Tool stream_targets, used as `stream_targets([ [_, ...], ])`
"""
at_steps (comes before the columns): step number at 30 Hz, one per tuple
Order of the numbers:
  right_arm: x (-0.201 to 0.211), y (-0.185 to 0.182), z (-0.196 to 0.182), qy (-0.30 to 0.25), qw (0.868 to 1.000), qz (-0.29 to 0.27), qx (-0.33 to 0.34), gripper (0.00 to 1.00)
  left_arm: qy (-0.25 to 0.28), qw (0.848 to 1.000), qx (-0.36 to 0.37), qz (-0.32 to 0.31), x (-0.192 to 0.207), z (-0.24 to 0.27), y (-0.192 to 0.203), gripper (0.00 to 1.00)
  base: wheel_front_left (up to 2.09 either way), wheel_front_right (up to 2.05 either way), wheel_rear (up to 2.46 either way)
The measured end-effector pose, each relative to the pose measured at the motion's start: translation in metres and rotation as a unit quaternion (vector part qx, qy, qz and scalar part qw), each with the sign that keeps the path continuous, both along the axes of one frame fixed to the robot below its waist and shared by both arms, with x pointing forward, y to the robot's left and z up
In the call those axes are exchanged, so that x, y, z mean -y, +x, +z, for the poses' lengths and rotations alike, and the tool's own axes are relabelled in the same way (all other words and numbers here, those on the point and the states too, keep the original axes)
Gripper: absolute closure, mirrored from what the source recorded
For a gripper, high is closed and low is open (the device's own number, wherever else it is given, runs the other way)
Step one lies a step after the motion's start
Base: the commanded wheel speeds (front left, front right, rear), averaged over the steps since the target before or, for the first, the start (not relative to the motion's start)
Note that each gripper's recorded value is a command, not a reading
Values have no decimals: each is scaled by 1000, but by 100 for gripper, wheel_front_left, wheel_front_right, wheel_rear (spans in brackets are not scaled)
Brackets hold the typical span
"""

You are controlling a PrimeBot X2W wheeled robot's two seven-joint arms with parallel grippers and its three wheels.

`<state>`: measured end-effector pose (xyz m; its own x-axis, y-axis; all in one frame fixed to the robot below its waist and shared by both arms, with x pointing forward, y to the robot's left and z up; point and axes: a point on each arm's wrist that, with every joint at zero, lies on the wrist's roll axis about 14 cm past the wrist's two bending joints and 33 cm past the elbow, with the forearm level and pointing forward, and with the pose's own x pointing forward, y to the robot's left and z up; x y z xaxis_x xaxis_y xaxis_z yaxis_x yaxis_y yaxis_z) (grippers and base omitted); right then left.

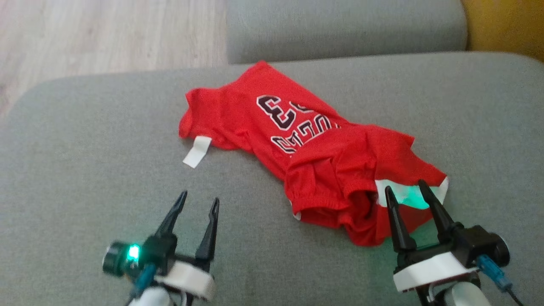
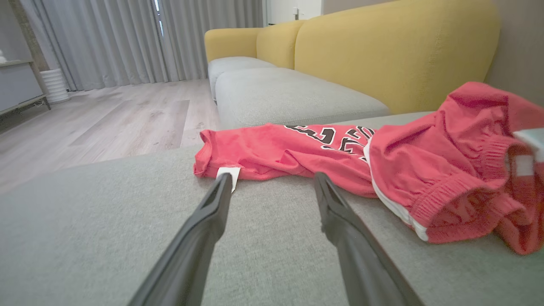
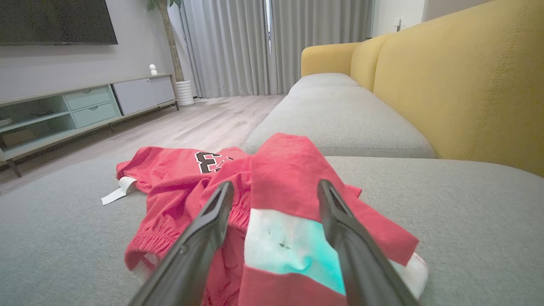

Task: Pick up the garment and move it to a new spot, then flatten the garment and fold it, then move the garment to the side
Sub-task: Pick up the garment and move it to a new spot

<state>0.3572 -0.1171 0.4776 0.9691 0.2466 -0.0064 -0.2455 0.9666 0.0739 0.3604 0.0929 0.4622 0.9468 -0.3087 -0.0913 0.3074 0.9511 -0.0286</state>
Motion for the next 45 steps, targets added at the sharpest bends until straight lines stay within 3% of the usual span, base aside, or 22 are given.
stream_targets([
  [7, 3, 21, -14, -18, 1000, -1, -16, 0, 17, 998, -13, -53, 23, -7, 66, 0, 0, 0, 0],
  [14, 16, 36, -28, -30, 999, -18, -32, 0, 15, 989, -95, -113, 71, -38, 108, 0, 0, 0, 0],
  [22, 29, 39, -39, -36, 998, -36, -47, 0, 54, 957, -246, -141, 89, -98, 114, 0, 0, 0, 0],
  [24, 34, 39, -40, -38, 997, -43, -49, 0, 56, 955, -249, -149, 95, -94, 123, 100, 0, 0, 0],
  [34, 40, 33, -20, -32, 998, -54, -23, 0, 23, 973, -162, -164, 107, -61, 113, 100, 0, 0, 0],
  [40, 28, 12, -12, -14, 999, -41, -18, 0, -26, 983, -28, -177, 119, 41, 128, 100, 0, 0, 0],
  [45, 14, 4, -1, -4, 1000, -22, -1, 0, -33, 982, 95, -161, 91, 149, 147, 100, 0, 0, 0],
])
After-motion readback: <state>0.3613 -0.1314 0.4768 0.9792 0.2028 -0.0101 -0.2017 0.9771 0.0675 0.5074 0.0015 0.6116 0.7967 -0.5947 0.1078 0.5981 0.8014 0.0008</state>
